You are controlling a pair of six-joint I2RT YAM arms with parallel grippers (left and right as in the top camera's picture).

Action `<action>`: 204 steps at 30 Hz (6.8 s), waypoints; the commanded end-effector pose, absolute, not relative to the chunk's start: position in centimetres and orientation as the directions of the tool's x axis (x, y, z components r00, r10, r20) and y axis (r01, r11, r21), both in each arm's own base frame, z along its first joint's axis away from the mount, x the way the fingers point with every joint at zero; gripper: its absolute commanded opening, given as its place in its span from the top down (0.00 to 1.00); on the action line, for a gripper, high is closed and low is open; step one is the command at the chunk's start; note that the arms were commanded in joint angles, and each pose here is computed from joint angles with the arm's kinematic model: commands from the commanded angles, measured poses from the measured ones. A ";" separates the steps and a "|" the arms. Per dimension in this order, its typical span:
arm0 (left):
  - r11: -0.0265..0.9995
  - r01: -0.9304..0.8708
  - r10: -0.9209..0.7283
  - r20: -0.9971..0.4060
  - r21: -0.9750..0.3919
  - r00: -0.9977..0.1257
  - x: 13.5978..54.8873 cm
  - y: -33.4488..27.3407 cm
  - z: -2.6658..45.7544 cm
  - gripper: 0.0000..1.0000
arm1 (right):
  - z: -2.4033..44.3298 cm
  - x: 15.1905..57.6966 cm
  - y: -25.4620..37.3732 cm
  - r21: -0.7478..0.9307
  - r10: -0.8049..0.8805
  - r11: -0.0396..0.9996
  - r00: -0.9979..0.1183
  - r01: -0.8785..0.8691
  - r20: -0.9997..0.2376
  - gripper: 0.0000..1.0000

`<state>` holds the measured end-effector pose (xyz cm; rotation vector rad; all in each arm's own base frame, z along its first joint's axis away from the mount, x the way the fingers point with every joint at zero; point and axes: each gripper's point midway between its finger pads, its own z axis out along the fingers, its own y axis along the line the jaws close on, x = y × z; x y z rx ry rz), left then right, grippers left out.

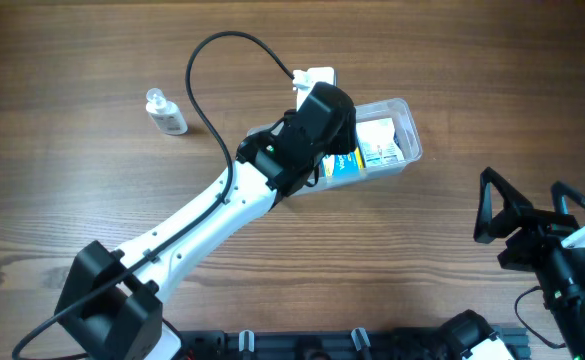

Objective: Pack container

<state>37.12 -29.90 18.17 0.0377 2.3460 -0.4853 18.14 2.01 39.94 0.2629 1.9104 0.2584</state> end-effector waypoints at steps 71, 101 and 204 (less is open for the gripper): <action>0.996 -0.079 -0.082 -0.542 -0.028 -0.836 45.9 1.9 10.2 0.43 | 40.1 18.2 1.7 0.288 0.294 0.955 -0.331 0.070 -0.897 0.00; 0.999 0.008 0.041 -0.651 0.054 -0.758 41.4 -3.5 20.1 0.90 | 40.1 18.2 1.7 0.288 0.294 0.955 -0.331 0.070 -0.897 0.00; 0.910 -0.216 -0.409 -0.851 -0.354 -0.330 15.9 1.1 34.7 0.00 | 40.1 18.2 1.7 0.288 0.294 0.955 -0.331 0.070 -0.897 0.00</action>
